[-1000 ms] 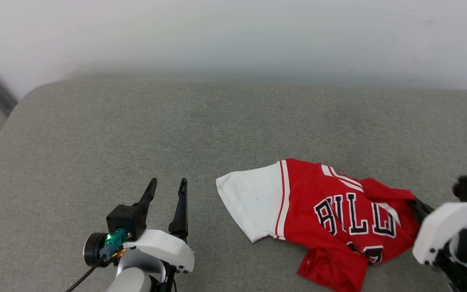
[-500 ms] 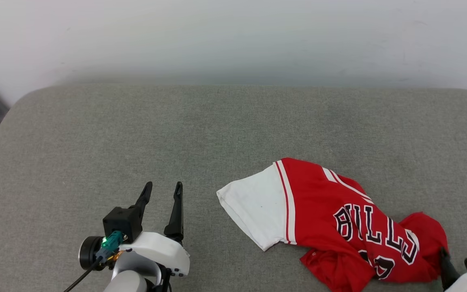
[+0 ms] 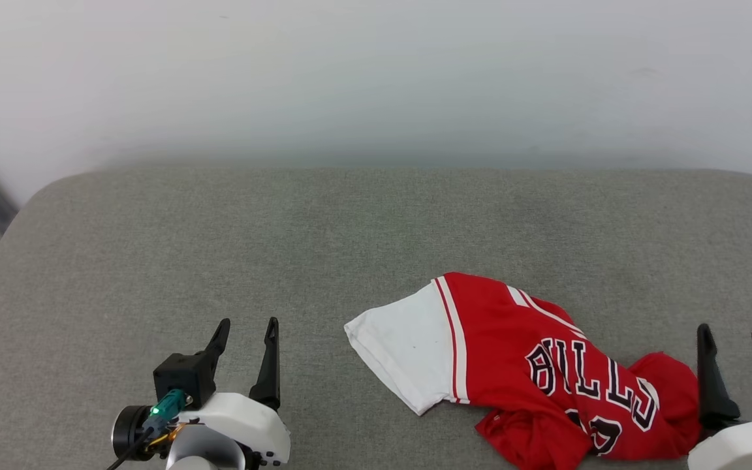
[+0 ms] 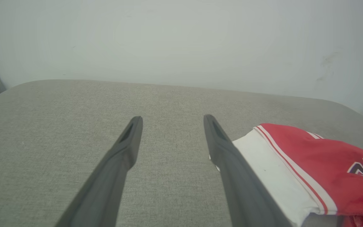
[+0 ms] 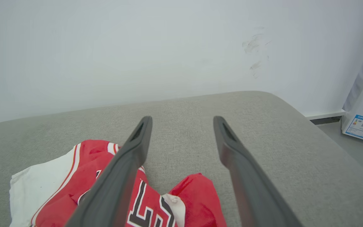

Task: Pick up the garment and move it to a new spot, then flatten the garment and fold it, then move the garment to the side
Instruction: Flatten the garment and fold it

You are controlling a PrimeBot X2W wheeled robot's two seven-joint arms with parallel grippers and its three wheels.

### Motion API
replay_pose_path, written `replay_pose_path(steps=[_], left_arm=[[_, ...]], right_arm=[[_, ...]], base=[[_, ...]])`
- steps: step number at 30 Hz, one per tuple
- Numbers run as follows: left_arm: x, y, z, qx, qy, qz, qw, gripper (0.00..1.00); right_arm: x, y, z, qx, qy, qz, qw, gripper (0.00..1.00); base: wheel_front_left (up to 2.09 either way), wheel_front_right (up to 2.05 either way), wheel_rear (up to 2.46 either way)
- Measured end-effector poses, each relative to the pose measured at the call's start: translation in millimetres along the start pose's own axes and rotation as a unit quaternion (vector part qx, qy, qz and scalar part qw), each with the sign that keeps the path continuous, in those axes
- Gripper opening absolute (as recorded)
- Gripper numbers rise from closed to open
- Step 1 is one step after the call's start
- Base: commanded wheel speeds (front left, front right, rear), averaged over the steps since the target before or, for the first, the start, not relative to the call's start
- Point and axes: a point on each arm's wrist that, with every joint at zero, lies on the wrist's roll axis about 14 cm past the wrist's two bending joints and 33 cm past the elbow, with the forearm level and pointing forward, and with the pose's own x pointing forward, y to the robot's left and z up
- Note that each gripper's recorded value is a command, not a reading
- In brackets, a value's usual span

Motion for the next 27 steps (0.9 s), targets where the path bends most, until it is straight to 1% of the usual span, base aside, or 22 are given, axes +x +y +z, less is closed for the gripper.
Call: replay_pose_path(steps=[6,10,15,18,21,23,24,27], left_arm=[[4,-4,-1,0.008,0.021,-0.011,1.0,1.0],[23,-26,3,0.016,0.046,-0.055,0.997,1.0],[54,-64,7,0.036,0.096,-0.133,0.986,1.0],[74,-77,0,0.047,0.149,-0.159,0.975,1.0],[87,-79,-24,0.066,0.224,-0.17,0.957,1.0],[90,-74,-47,0.084,0.283,-0.172,0.94,1.0],[90,-73,-60,0.089,0.312,-0.173,0.93,1.0],[79,-63,-103,0.109,0.408,-0.174,0.89,1.0]], right_arm=[[-16,29,5,-0.017,-0.003,0.044,0.999,1.0],[-22,33,6,-0.013,-0.002,0.049,0.999,1.0],[-21,32,4,-0.012,0.006,0.047,0.999,1.0],[-15,30,5,-0.012,0.004,0.042,0.999,1.0],[-9,31,2,-0.01,0.006,0.04,0.999,1.0],[-4,32,-1,-0.011,0.008,0.041,0.999,1.0],[-2,32,-3,-0.011,0.01,0.04,0.999,1.0],[3,30,-10,-0.01,0.019,0.036,0.999,1.0]], base=[[0.0,0.0,0.0],[0.0,0.0,0.0],[0.0,0.0,0.0],[0.0,0.0,0.0],[0.0,0.0,0.0],[0.0,0.0,0.0],[0.0,0.0,0.0],[0.0,0.0,0.0]])
